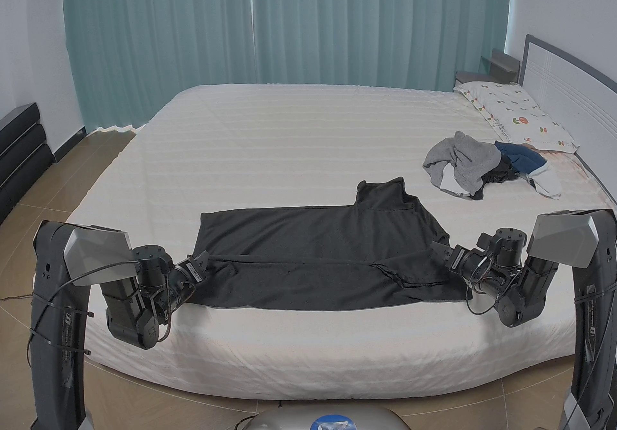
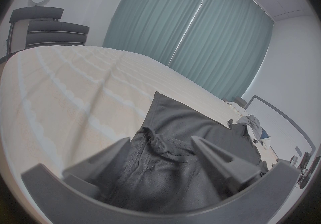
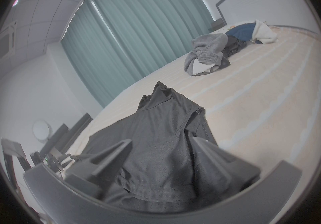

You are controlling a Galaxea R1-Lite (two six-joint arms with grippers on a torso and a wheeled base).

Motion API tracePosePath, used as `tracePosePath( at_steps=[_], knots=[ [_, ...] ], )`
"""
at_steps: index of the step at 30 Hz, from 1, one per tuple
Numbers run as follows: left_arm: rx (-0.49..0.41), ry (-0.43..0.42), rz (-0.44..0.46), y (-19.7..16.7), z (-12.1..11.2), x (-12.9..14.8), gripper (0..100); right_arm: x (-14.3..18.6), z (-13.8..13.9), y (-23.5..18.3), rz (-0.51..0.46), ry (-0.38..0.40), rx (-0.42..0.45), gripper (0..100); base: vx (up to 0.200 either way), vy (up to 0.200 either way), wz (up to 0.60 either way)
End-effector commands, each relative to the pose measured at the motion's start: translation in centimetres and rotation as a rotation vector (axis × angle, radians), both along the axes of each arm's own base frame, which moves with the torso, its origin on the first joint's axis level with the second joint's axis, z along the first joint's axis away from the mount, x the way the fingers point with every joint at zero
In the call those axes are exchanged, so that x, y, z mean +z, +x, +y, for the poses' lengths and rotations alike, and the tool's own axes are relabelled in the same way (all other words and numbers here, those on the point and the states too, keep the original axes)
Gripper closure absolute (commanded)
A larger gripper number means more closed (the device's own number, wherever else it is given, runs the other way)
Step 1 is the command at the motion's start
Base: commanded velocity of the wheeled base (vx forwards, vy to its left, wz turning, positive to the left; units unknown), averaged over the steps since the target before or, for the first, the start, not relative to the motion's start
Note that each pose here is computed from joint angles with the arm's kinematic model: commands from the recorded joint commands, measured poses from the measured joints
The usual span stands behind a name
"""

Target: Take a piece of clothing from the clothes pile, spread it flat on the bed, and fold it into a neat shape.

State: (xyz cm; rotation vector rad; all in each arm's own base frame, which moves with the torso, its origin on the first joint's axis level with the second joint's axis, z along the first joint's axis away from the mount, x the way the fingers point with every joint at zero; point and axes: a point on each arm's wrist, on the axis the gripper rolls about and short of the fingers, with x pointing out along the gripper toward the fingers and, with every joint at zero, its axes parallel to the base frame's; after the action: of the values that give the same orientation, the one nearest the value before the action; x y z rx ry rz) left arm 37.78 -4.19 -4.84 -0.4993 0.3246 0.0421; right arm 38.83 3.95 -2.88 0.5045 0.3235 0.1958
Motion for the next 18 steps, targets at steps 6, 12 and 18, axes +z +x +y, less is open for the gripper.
tracePosePath(
  at_steps=[6,12,18],
  knots=[
    [0.068,0.015,-0.039,-0.8,0.3,2.3,0,0.8,-1.1,-0.8,0.005,0.213,-0.083,0,0.000,0.000,0.00],
    [0.094,-0.080,-0.108,-2.0,0.5,5.2,0,1.1,-1.1,-1.6,0.042,0.316,-0.099,0,0.000,0.000,0.00],
    [0.114,-0.156,-0.107,-2.3,0.9,5.7,0,0.9,-1.3,-1.6,0.071,0.389,-0.122,0,0.100,0.000,0.00]
  ],
)
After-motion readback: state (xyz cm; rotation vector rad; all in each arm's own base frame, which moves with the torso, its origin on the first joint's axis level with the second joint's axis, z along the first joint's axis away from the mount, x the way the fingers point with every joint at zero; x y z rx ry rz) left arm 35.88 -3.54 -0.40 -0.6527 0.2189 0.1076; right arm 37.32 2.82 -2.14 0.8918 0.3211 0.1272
